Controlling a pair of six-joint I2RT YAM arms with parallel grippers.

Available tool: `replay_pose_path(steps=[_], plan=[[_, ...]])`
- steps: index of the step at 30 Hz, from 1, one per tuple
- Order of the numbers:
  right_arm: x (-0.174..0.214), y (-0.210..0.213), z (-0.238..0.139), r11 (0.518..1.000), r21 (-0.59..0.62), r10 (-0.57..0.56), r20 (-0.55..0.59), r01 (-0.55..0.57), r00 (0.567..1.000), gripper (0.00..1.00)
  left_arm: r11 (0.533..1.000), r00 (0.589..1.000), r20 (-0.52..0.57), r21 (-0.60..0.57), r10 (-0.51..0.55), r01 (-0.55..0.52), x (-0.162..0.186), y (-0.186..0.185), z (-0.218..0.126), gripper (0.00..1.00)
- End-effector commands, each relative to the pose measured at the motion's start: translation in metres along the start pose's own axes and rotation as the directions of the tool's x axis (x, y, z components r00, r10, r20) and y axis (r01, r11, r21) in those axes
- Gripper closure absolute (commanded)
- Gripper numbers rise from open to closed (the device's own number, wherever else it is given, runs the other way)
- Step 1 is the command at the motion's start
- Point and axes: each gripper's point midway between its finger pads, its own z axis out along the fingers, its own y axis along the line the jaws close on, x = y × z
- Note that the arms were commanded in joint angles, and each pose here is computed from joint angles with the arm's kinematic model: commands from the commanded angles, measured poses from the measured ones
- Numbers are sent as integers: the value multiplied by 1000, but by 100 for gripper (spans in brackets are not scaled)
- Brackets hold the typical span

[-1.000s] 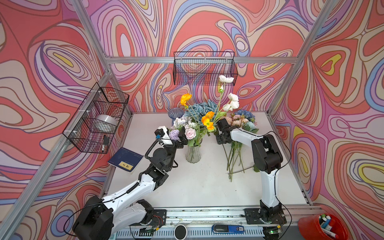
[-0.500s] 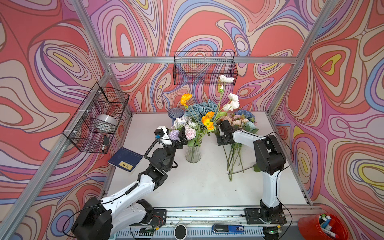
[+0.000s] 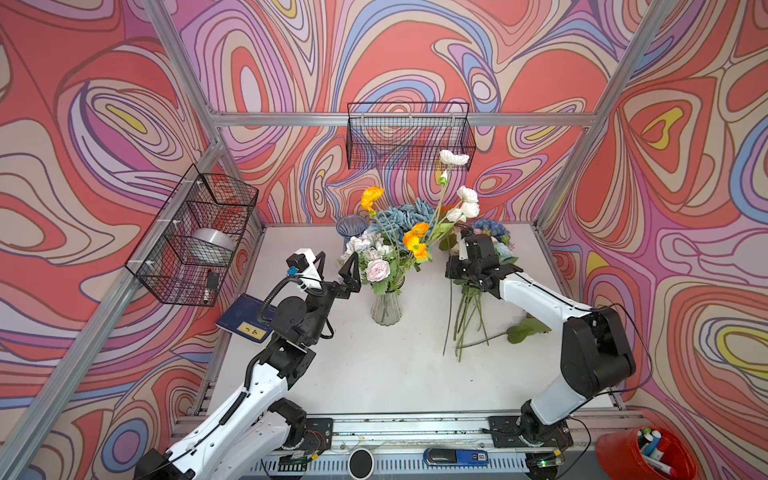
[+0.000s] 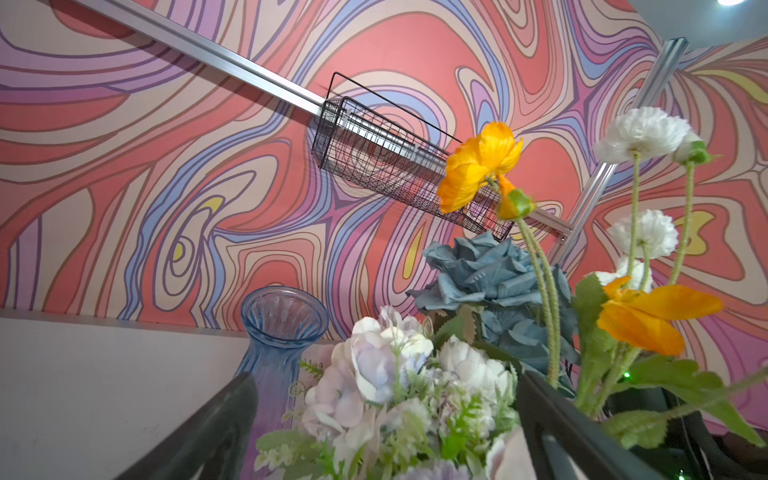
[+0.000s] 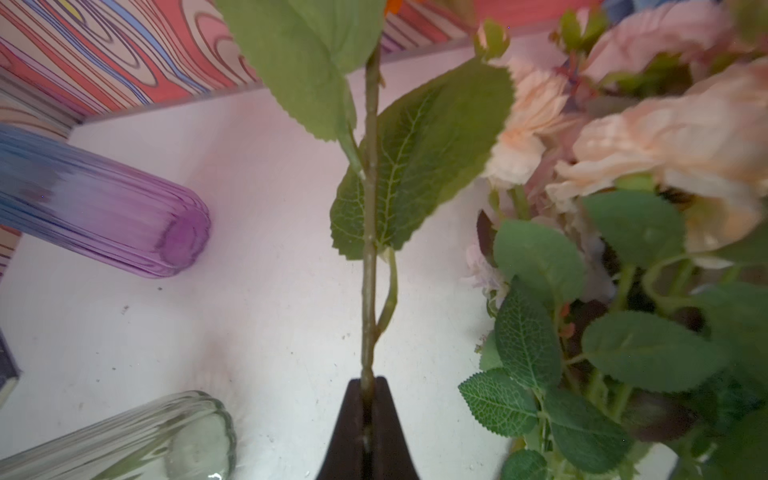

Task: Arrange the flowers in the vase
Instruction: 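Lift the orange gerbera upward with the right gripper while the left gripper tilts the vase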

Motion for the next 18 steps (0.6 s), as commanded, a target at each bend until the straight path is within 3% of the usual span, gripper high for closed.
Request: replay_pose_path(steps=[1,5,11,18], plan=[[-31,-3,-25,998,7,66,148,-68,987,100,999,999,-52,30,13,-11,7,-3,-8,0],[-60,-8,-68,995,33,77,291,-90,954,100,999,999,-50,46,19,-17,10,-1,-23,0],[-94,-16,-141,991,107,26,459,-84,888,100,998,983,-178,61,37,-27,52,10,-52,0],[-105,8,-210,1000,-15,10,593,-1,805,100,995,964,-263,94,-19,45,98,14,-60,0]])
